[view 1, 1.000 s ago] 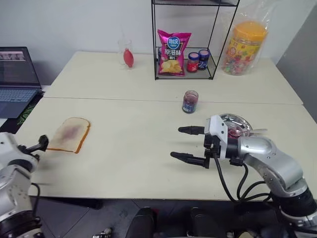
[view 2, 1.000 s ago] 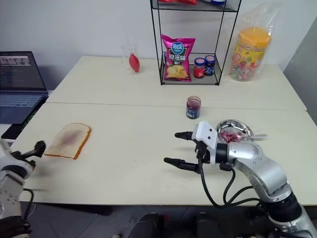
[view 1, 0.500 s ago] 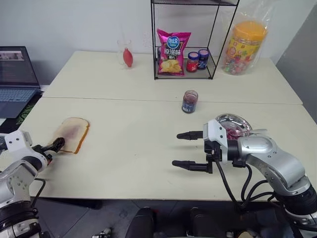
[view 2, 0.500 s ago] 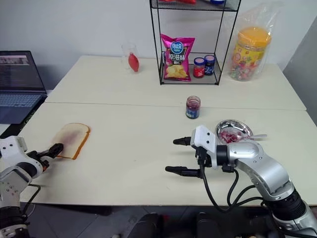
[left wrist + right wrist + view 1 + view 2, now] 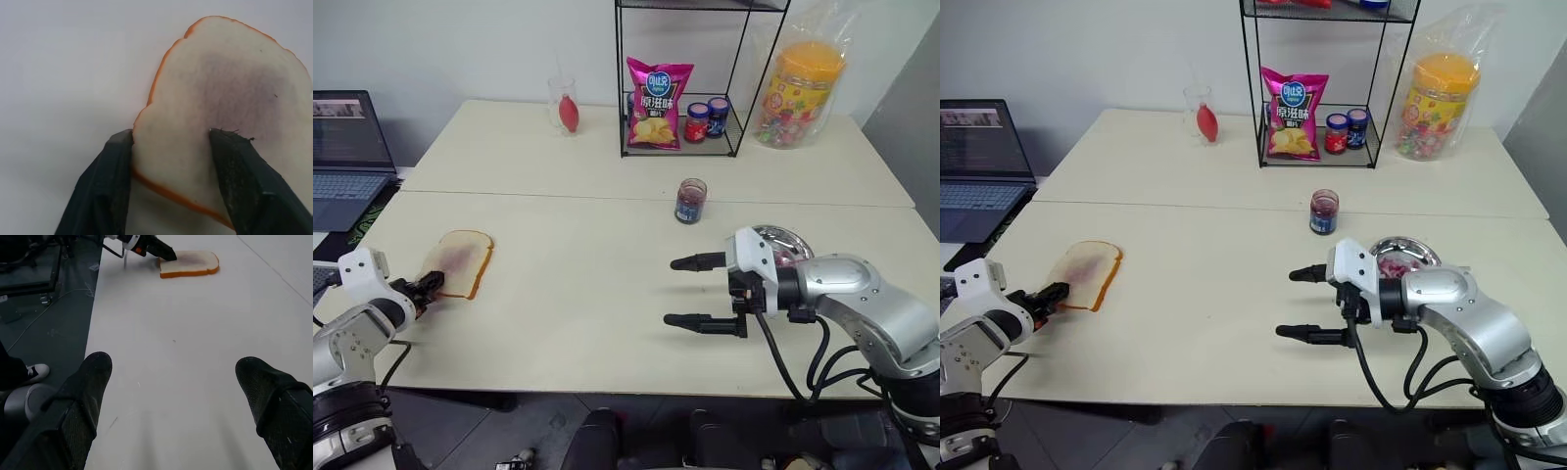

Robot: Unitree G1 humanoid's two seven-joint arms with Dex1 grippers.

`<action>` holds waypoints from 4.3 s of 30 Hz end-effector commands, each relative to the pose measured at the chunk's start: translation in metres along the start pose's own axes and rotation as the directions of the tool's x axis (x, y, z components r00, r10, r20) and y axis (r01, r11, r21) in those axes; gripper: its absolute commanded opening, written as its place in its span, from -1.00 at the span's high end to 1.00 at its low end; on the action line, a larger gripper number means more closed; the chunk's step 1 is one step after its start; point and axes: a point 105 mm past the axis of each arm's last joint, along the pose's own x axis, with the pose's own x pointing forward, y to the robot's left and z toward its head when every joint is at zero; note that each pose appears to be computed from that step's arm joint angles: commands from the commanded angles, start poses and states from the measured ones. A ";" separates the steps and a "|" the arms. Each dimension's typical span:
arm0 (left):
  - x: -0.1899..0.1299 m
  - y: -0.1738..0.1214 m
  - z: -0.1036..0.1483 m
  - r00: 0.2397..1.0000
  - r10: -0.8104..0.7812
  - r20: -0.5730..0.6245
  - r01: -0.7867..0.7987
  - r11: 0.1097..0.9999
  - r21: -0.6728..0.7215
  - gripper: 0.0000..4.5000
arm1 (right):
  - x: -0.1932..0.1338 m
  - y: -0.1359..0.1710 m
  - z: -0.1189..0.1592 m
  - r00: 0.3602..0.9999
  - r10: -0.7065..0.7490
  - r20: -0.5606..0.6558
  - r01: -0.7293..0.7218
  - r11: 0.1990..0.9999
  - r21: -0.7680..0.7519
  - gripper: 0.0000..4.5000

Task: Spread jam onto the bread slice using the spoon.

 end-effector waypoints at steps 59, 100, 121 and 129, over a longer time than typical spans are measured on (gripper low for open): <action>-0.075 -0.264 -0.086 0.631 -0.768 -0.112 0.721 0.633 -0.282 1.00 | -0.061 0.014 -0.018 0.989 -0.041 -0.144 0.039 0.999 -0.018 -1.00; -0.140 -0.299 -0.014 0.250 -0.924 -0.289 0.694 -0.037 0.719 -0.94 | -0.128 -0.046 -0.015 0.599 -0.792 0.118 0.789 0.609 0.083 -1.00; -0.142 -0.335 -0.023 0.108 -0.880 -0.462 0.647 -0.290 0.705 -0.94 | -0.211 -0.034 -0.103 0.093 -0.968 -0.231 0.656 -0.115 0.746 -1.00; -0.151 -0.348 -0.025 0.052 -0.892 -0.449 0.672 -0.301 0.676 -0.94 | -0.207 -0.060 -0.125 0.111 -0.954 -0.278 0.572 -0.168 0.803 -1.00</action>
